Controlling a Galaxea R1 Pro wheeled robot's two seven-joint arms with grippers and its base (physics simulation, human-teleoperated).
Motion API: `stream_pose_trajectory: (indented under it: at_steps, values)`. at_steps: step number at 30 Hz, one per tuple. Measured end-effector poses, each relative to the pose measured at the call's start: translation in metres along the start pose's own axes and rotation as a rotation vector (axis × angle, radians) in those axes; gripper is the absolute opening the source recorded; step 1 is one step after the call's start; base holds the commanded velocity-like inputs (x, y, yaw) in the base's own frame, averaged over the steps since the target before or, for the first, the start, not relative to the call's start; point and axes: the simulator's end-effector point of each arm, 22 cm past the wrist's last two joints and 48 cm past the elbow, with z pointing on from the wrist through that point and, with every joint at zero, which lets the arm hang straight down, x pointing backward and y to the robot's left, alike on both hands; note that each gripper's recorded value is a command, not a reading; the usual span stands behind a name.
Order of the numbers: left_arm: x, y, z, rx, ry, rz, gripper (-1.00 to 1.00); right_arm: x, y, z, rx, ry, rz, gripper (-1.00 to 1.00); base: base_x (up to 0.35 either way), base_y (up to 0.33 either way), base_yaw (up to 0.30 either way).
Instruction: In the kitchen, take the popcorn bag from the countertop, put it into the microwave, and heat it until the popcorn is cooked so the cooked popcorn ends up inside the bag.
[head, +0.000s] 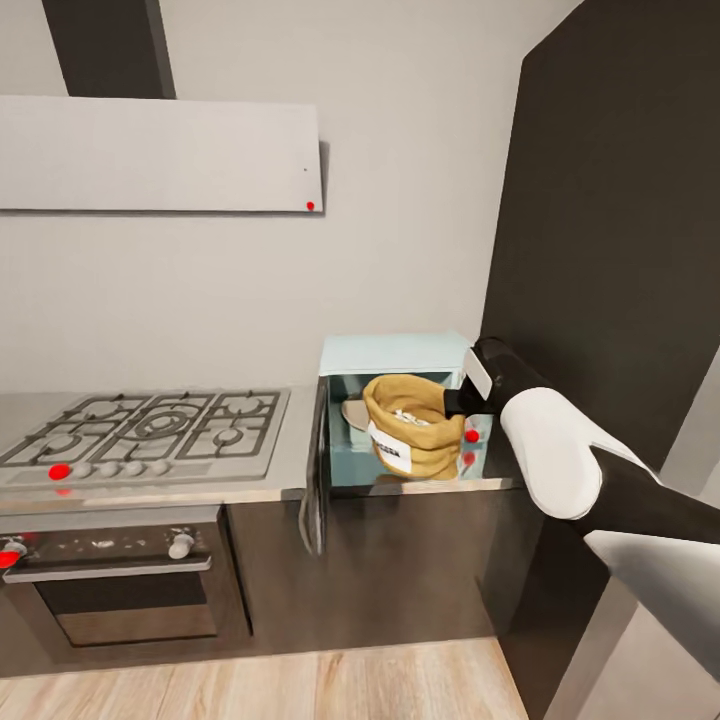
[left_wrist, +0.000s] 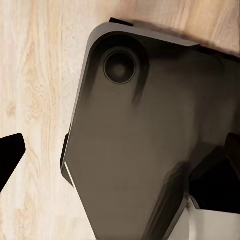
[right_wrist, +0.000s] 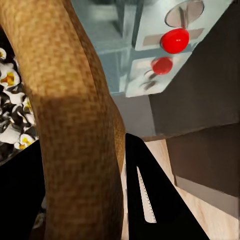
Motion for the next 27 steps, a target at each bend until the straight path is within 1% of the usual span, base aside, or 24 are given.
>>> stream_pose_trajectory:
  at_steps: [4, 6, 13, 14, 18, 27]
  values:
    - [0.0, 0.0, 0.0, 0.0, 0.0, 0.0, 1.0, 0.007, -0.002, 0.004, 0.02, 0.02, -0.006, -1.0, 0.289, 0.0, 0.0]
    - [0.0, 0.0, 0.0, 0.0, 0.0, 0.0, 1.0, 0.007, -0.004, 0.005, 0.032, 0.021, -0.01, -1.0, 0.094, 0.0, 0.0]
    - [0.0, 0.0, 0.0, 0.0, 0.0, -0.001, 1.0, 0.007, -0.005, 0.005, 0.033, 0.021, -0.01, -1.0, 0.008, 0.0, 0.0]
    - [0.0, 0.0, 0.0, 0.0, 0.0, -0.001, 1.0, 0.009, -0.002, 0.006, 0.022, 0.025, -0.005, -1.0, 0.0, 0.0, 0.0]
    - [0.0, 0.0, 0.0, 0.0, 0.0, -0.001, 1.0, 0.027, 0.004, 0.016, 0.014, 0.074, -0.028, -1.0, 0.0, 0.0, 0.0]
    - [0.0, 0.0, 0.0, 0.0, 0.0, -0.001, 1.0, 0.03, 0.006, 0.018, 0.012, 0.084, -0.031, -1.0, 0.0, 0.0, 0.0]
